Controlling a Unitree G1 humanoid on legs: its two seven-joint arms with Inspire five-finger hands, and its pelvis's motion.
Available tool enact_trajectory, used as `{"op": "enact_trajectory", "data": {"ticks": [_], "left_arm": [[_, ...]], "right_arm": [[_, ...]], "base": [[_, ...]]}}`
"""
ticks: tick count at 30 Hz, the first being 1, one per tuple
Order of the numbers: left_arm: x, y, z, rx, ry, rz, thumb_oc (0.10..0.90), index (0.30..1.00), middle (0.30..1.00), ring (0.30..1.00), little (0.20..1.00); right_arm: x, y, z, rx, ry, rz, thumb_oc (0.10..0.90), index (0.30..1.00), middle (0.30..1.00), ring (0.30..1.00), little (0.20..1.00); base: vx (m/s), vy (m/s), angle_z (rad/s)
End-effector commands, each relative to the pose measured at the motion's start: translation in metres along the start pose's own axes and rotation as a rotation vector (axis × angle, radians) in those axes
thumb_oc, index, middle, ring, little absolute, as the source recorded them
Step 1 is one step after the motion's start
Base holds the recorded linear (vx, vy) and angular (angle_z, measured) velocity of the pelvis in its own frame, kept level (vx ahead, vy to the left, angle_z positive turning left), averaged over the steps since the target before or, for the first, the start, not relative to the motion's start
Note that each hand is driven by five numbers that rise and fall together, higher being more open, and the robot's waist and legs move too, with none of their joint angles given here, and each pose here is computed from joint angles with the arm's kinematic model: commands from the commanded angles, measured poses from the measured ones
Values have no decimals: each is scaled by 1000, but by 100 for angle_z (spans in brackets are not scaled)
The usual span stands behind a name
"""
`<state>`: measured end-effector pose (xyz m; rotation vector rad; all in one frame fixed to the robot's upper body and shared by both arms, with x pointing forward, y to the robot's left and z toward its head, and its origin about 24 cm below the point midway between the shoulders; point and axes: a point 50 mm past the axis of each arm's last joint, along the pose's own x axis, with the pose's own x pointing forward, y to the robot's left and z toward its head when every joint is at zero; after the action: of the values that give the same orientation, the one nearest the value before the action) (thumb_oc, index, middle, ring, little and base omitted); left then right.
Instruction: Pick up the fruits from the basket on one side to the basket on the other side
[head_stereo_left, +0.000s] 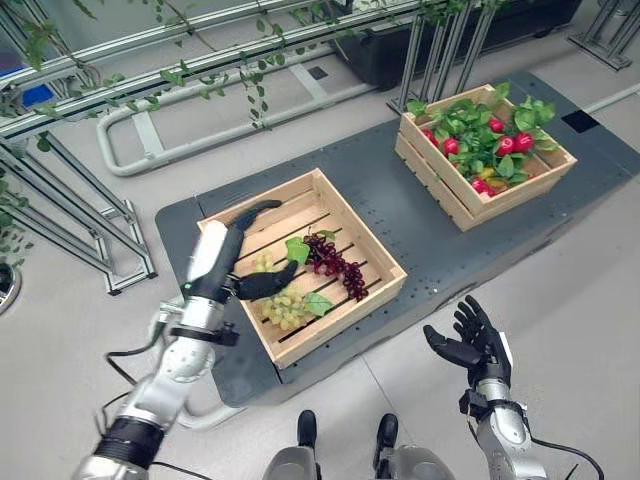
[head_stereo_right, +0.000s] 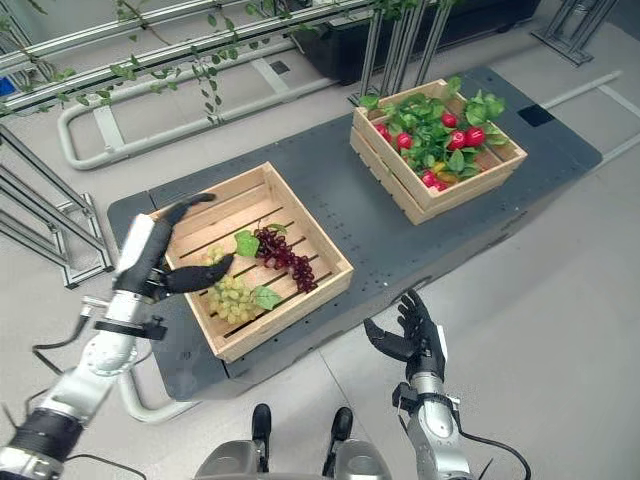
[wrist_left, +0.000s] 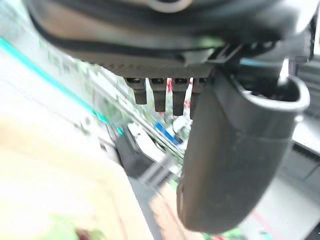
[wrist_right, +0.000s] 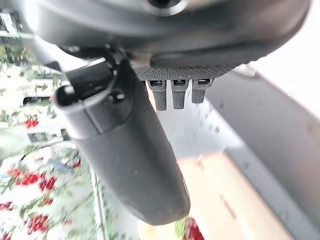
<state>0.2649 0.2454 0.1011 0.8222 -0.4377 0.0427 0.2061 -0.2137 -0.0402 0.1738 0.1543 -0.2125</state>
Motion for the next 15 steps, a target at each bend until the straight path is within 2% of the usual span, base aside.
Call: {"op": "enact_trajectory", "data": {"ticks": [1,6,13,15], "left_arm": [[17,22,17,12,-112,146,800,900,900,900,900],[40,49,19,134,-100,296,800,900,900,900,900],[61,54,7,295,-49,229,800,900,900,900,900],[75,60,9,350,-69,224,800,900,900,900,900]], "right_arm": [[11,-5,36,-39,-157,78,800,900,900,900,900],[22,-5,46,-81,-170,108,800,900,900,900,900],[34,2,64,-114,-214,186,800,900,900,900,900],[44,4,82,-124,-267,224,800,900,900,900,900]], "base": [[-3,104,12],[-68,118,-2],[-97,113,-7],[-189,120,-4]]}}
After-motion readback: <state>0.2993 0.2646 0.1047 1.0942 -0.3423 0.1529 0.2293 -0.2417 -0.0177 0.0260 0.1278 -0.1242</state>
